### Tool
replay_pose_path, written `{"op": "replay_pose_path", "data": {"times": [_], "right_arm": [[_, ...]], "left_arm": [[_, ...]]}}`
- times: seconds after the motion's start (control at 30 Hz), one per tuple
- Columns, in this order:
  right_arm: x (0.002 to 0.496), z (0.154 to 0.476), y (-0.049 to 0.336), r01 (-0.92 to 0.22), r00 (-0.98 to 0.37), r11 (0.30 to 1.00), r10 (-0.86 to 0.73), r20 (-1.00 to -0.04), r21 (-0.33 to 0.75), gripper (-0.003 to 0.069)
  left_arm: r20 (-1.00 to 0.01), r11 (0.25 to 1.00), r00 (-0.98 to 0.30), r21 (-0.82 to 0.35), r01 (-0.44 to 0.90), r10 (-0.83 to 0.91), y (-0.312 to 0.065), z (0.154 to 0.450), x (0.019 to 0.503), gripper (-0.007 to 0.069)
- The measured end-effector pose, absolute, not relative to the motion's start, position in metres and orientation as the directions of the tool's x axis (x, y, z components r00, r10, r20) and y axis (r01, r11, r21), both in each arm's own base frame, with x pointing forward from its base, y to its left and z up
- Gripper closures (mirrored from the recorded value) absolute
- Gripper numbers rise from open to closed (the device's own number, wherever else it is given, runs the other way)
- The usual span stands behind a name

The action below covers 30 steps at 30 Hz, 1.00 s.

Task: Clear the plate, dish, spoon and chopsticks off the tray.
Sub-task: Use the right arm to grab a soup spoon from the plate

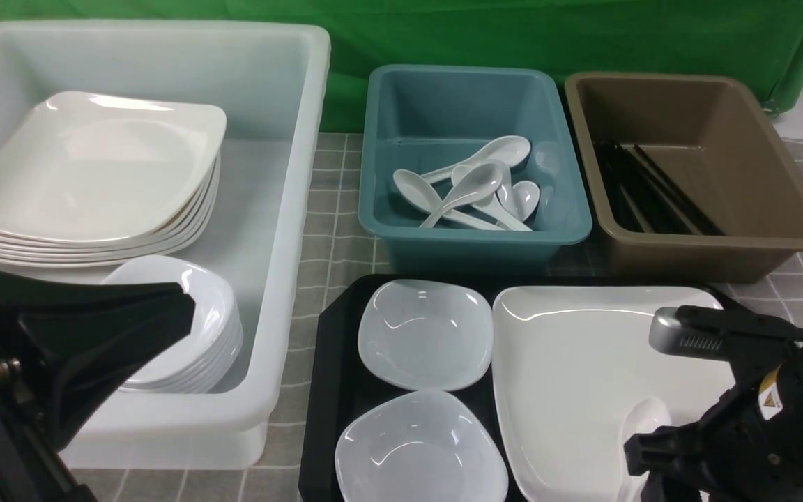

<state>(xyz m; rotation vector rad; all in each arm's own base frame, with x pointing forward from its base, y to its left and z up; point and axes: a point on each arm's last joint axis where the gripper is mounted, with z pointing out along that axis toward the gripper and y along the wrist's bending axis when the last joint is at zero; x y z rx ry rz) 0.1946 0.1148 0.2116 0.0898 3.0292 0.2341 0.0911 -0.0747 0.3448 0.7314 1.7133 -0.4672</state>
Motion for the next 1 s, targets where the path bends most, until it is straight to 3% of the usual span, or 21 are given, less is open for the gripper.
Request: {"op": "replay_pose_path", "data": {"times": [0.27, 0.43, 0.6, 0.83, 1.0], "right_arm": [[0.22, 0.182, 0.127, 0.06, -0.984, 0.982, 0.088, -0.154, 0.178, 0.0176], [0.232, 0.17, 0.134, 0.007, -0.988, 0.988, 0.031, -0.149, 0.157, 0.0201], [0.241, 0.168, 0.138, -0.069, -0.988, 0.988, -0.049, -0.146, 0.135, 0.0288], [0.248, 0.173, 0.142, -0.221, -0.966, 0.969, -0.202, -0.161, 0.108, 0.0543], [0.253, 0.185, 0.147, -0.3, -0.951, 0.949, -0.291, -0.101, 0.094, 0.0584]], "left_arm": [[-0.962, 0.725, -0.151, 0.065, 0.686, 0.229, -0.075, 0.344, 0.091, 0.062], [-0.961, 0.724, -0.153, 0.065, 0.687, 0.231, -0.075, 0.344, 0.091, 0.062], [-0.961, 0.723, -0.151, 0.067, 0.687, 0.232, -0.075, 0.344, 0.091, 0.062], [-0.96, 0.723, -0.151, 0.068, 0.688, 0.234, -0.075, 0.344, 0.091, 0.062], [-0.959, 0.723, -0.147, 0.078, 0.686, 0.242, -0.075, 0.344, 0.091, 0.062]]}}
